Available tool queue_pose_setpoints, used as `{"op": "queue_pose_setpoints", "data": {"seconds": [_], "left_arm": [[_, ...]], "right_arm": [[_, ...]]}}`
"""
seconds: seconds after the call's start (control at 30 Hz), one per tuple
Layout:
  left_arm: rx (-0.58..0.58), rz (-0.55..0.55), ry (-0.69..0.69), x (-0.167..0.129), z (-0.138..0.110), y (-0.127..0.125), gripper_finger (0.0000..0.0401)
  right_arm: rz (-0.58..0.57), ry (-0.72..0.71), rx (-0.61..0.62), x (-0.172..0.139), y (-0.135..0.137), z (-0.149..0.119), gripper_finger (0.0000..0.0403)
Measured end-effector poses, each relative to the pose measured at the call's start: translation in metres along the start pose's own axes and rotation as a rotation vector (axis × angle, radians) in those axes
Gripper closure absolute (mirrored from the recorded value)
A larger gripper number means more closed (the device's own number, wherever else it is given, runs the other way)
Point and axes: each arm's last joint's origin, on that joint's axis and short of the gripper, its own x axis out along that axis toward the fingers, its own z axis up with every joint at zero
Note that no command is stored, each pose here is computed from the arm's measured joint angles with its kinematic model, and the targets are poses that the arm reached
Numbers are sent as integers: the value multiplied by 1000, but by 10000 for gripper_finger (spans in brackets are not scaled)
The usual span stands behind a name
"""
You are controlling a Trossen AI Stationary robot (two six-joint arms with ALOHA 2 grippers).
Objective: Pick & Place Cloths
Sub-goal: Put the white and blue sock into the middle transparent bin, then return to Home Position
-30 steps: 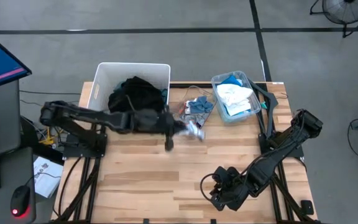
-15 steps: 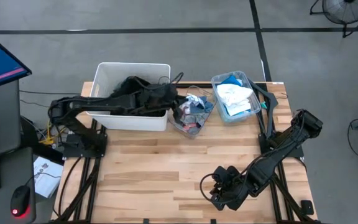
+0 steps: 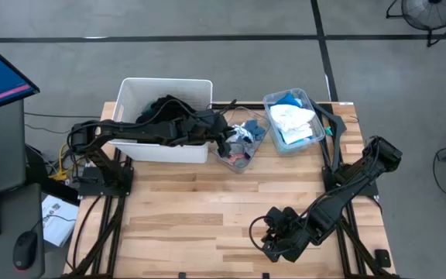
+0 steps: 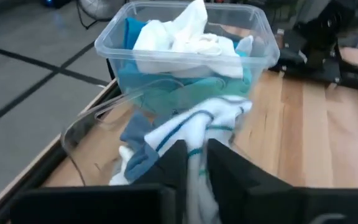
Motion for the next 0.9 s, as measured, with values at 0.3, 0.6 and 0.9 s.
{"op": "queue_pose_setpoints", "data": {"seconds": [0.3,0.6,0.9], "left_arm": [[46,-73,-5,-4,2,-4,229],[-155,-142,-286,-100,62,8,198],[-92,-193,-620,-262,83,34,388]], "right_arm": [[3,0,-8,0,0,0,236],[-12,-104,-36,1,0,6,237],[107,-343,-373,-51,18,80,267]]}}
